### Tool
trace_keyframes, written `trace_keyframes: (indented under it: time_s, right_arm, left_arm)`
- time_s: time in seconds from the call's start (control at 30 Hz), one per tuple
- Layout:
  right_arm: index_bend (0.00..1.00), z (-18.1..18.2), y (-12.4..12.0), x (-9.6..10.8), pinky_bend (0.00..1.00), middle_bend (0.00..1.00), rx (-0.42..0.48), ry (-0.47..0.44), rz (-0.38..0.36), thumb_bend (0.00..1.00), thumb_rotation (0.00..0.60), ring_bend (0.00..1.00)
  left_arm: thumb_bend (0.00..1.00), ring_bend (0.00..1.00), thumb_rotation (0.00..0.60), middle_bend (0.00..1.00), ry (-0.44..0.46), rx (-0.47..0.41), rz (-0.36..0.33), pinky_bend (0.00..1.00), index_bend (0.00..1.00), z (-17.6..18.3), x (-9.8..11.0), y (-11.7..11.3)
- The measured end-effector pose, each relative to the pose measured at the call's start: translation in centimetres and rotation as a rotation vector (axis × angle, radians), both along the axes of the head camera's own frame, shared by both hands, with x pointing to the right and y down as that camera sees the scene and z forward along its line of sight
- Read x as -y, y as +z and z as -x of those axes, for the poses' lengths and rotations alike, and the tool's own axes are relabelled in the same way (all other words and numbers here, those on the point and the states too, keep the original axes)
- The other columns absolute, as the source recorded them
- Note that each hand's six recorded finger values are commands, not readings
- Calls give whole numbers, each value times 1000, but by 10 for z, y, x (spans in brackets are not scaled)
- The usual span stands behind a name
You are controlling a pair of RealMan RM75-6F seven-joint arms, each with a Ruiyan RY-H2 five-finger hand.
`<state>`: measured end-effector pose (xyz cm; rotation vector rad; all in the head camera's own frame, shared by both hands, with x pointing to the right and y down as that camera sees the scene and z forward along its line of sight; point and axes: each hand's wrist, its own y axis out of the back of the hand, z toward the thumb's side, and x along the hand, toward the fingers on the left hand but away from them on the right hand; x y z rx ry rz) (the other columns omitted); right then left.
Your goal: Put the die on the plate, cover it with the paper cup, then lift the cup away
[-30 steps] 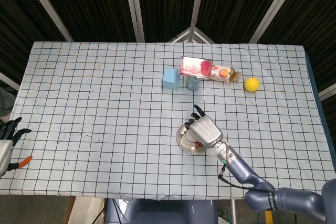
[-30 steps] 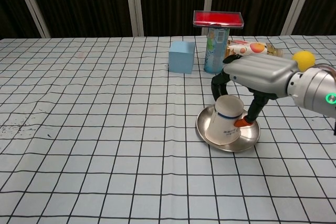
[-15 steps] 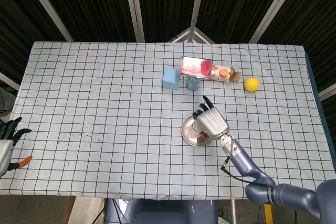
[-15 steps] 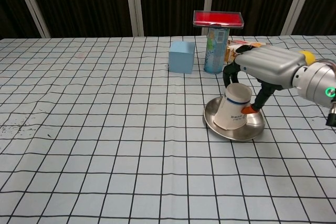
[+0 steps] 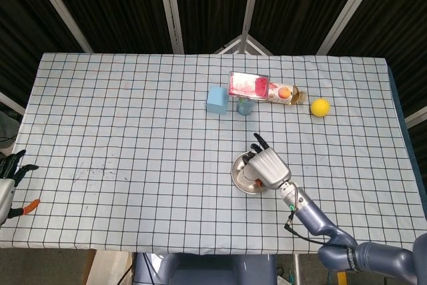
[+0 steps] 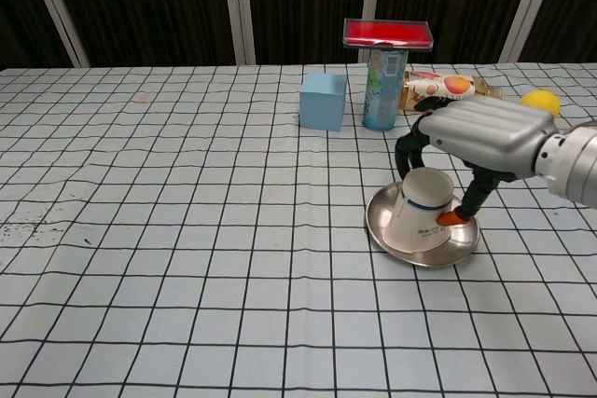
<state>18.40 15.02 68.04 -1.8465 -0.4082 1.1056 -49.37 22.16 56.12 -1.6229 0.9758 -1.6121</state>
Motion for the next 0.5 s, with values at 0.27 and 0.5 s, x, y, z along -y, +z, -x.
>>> trace_keyframes:
  time_s: [0.27, 0.5]
  right_arm:
    - [607, 28, 3, 17, 0, 504, 56, 30, -6, 365, 600, 254]
    - [611, 19, 18, 37, 0, 504, 21, 79, -40, 366, 600, 254]
  left_arm:
    - [296, 0, 600, 0, 3, 1, 3, 24, 251, 1, 1, 1]
    - [297, 0, 600, 0, -2, 3, 0, 24, 251, 3, 2, 0]
